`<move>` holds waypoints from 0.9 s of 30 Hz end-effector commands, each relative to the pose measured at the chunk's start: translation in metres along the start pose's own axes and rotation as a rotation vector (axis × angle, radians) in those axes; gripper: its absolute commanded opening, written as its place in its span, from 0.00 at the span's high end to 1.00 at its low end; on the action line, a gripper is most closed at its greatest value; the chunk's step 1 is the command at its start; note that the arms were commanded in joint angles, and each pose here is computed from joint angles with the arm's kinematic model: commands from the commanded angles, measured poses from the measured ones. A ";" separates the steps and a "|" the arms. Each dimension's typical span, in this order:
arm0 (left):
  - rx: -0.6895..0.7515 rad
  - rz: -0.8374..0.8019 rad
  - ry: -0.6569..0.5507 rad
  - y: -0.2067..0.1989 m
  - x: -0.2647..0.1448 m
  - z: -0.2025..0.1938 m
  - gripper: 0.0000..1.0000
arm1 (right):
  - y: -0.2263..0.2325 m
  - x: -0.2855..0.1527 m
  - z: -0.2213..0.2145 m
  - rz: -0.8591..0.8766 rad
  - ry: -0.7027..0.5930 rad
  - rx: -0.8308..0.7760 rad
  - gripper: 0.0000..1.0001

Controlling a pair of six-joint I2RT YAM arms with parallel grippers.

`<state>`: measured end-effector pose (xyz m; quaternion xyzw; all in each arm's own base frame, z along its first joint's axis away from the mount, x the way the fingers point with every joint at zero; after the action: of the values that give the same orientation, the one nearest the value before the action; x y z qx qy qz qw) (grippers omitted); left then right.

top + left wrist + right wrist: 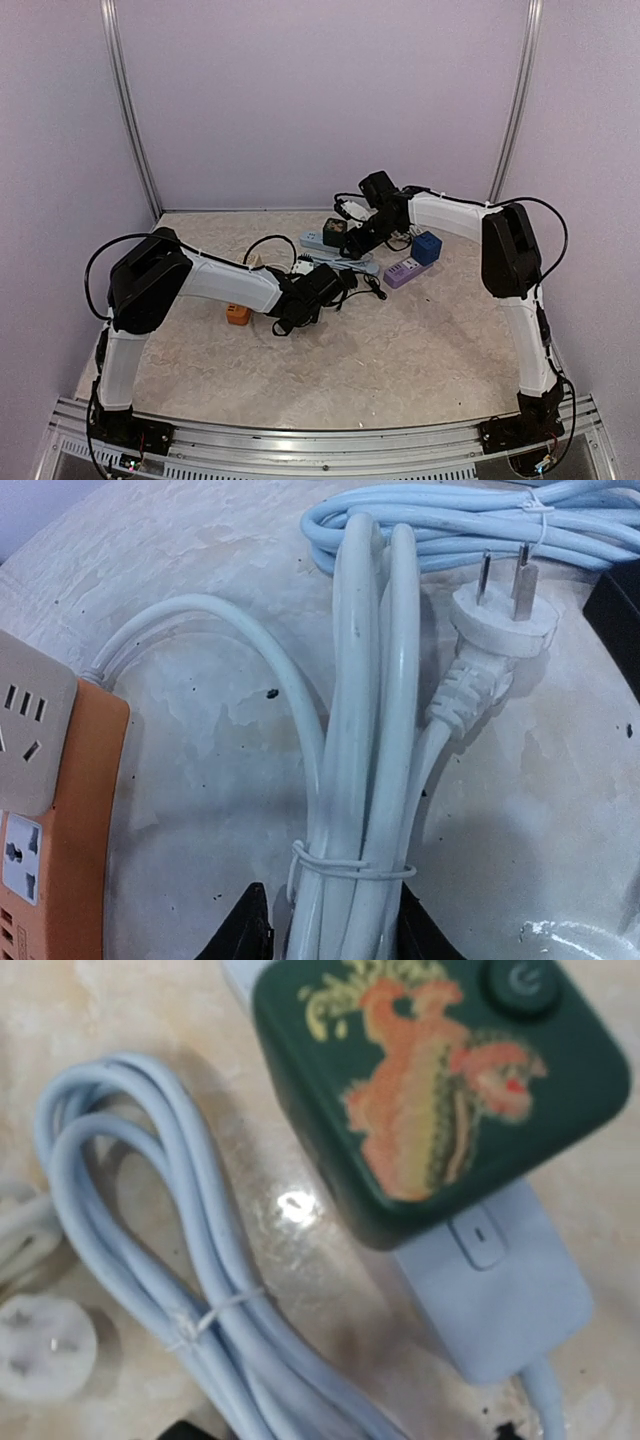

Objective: Insert the plug
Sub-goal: Move the socket to the center of the board.

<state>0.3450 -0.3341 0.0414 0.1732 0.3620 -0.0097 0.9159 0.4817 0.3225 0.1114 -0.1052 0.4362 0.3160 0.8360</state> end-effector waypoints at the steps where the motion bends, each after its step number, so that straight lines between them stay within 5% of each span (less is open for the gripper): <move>1: 0.023 0.117 0.145 0.038 0.025 -0.037 0.66 | -0.003 -0.025 0.009 -0.015 -0.023 0.013 0.27; 16: -0.288 0.319 0.307 0.176 0.050 -0.069 0.60 | 0.002 0.001 -0.017 -0.010 0.089 -0.042 0.22; 24: -0.306 0.269 0.246 0.166 0.029 -0.056 0.14 | 0.000 0.031 -0.023 -0.025 0.121 -0.056 0.21; 27: -0.294 0.266 0.215 0.159 0.017 -0.047 0.07 | 0.001 0.044 -0.029 -0.013 0.145 -0.063 0.24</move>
<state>0.3703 -0.1552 0.0461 0.0640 0.4082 0.2041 0.8875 0.4841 0.3247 0.0848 -0.1422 0.4621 0.3130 0.8175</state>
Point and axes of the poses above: each gripper's point midway between its finger pads, its own x axis out along the fingers, its own y axis along the line the jaws close on, z = x × y, the point moved 3 cm from there along -x, back along the fingers, and after that the axes turned 7 degrees about x, right-handed, at the moved point
